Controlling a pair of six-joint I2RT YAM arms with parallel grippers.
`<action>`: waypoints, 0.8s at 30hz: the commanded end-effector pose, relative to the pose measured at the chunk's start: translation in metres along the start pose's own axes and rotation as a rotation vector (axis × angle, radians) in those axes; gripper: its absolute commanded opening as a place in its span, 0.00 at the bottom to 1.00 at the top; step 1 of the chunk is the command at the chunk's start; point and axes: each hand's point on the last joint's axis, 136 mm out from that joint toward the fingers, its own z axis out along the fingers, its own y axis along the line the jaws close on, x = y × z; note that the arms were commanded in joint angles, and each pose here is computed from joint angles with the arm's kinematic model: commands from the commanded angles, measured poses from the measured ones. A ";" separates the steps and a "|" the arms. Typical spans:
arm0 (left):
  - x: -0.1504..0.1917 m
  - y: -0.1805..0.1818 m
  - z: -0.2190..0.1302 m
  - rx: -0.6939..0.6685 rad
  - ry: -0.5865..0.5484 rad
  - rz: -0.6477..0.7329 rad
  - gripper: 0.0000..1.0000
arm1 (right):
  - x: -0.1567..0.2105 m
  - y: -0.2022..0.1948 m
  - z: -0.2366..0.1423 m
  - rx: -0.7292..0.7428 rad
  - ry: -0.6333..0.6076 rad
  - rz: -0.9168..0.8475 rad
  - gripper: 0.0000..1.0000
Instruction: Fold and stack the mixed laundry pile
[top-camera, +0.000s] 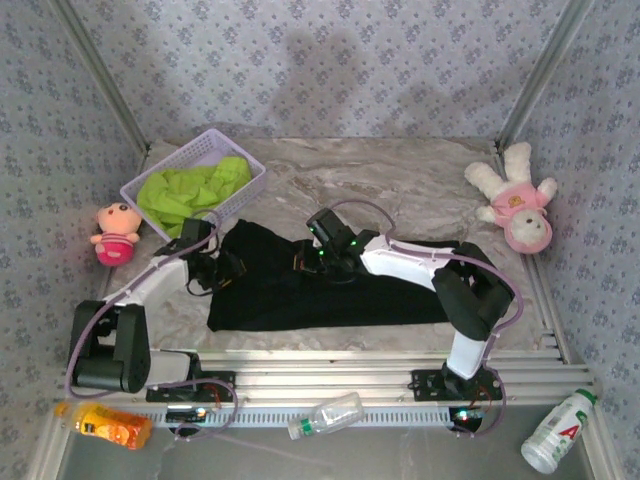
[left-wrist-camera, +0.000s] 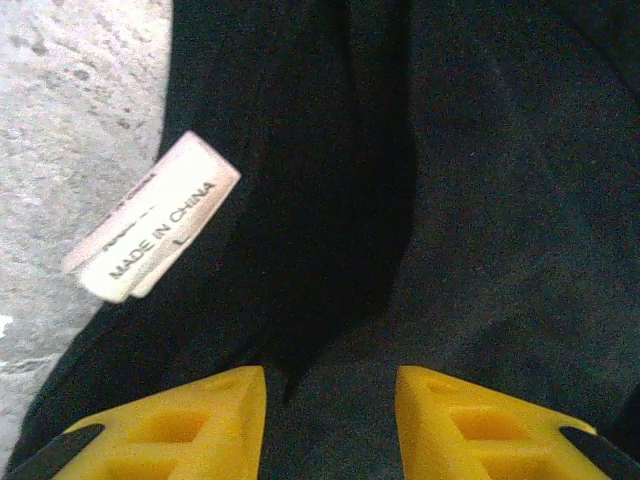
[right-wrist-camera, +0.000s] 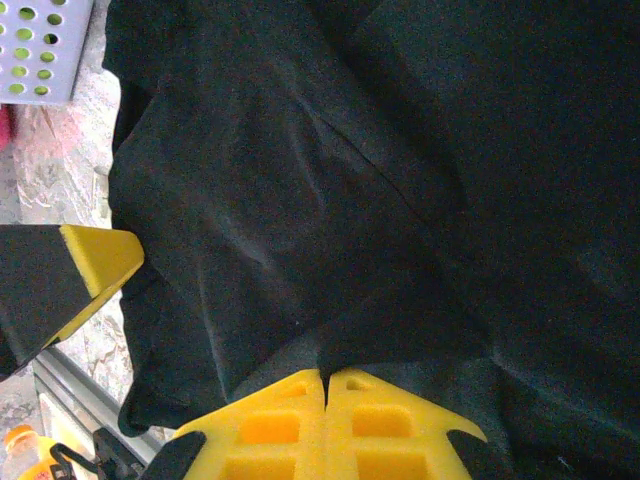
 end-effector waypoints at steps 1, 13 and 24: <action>-0.003 -0.011 0.002 0.036 -0.007 0.014 0.38 | -0.002 0.004 0.003 -0.013 0.004 0.015 0.01; 0.012 0.001 0.009 -0.006 0.020 0.026 0.22 | -0.007 0.003 0.008 -0.024 0.001 0.030 0.01; 0.007 0.017 0.009 -0.133 0.011 0.056 0.35 | -0.009 0.000 0.008 -0.025 0.003 0.034 0.01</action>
